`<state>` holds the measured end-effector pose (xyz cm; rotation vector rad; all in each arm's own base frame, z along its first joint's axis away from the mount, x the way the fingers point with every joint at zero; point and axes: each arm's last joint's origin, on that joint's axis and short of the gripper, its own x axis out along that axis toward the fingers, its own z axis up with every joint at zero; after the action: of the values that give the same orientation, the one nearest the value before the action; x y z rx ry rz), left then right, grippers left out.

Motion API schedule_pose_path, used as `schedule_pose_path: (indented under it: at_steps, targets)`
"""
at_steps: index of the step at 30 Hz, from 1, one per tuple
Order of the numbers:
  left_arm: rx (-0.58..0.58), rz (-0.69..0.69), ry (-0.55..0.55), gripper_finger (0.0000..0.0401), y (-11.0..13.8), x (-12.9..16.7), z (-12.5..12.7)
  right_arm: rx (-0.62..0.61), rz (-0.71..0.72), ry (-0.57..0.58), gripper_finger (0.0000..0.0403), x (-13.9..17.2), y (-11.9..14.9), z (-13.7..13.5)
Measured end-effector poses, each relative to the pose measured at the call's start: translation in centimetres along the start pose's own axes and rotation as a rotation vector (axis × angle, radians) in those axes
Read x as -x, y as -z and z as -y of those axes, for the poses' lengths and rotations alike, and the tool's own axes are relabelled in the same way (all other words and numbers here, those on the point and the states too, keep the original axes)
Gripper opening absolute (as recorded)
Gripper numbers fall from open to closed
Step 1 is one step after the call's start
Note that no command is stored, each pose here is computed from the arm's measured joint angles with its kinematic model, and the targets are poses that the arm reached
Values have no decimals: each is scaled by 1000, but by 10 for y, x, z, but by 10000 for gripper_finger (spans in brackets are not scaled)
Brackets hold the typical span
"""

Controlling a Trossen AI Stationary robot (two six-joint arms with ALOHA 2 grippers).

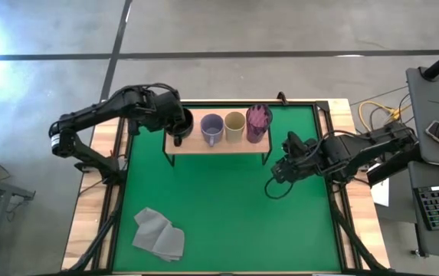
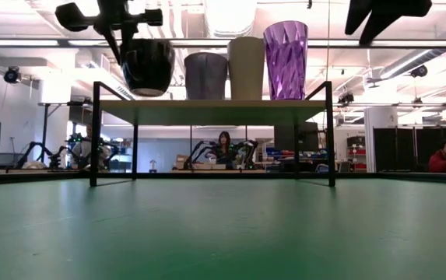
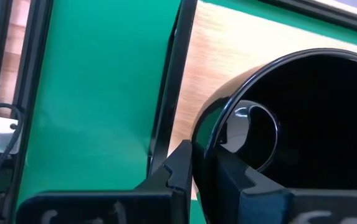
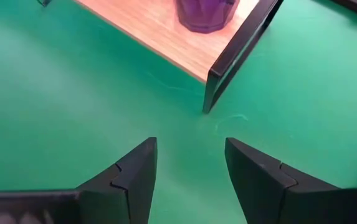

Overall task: Stack small to large cups/mugs on shelf
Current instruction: Put the black mug on the shelf

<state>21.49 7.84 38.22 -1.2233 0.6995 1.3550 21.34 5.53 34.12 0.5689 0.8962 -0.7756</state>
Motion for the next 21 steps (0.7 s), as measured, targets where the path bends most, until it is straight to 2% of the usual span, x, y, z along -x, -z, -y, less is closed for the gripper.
schedule_pose_path:
  at_steps: [15, 21]
  targets:
    - [-51, -15, -63, 18, 5, -19, 13, 10, -6, 25, 183, -4, -1, 1]
    - [-34, -27, -31, 18, 10, -19, 17, 10, -7, 26, 183, -4, -1, 1]
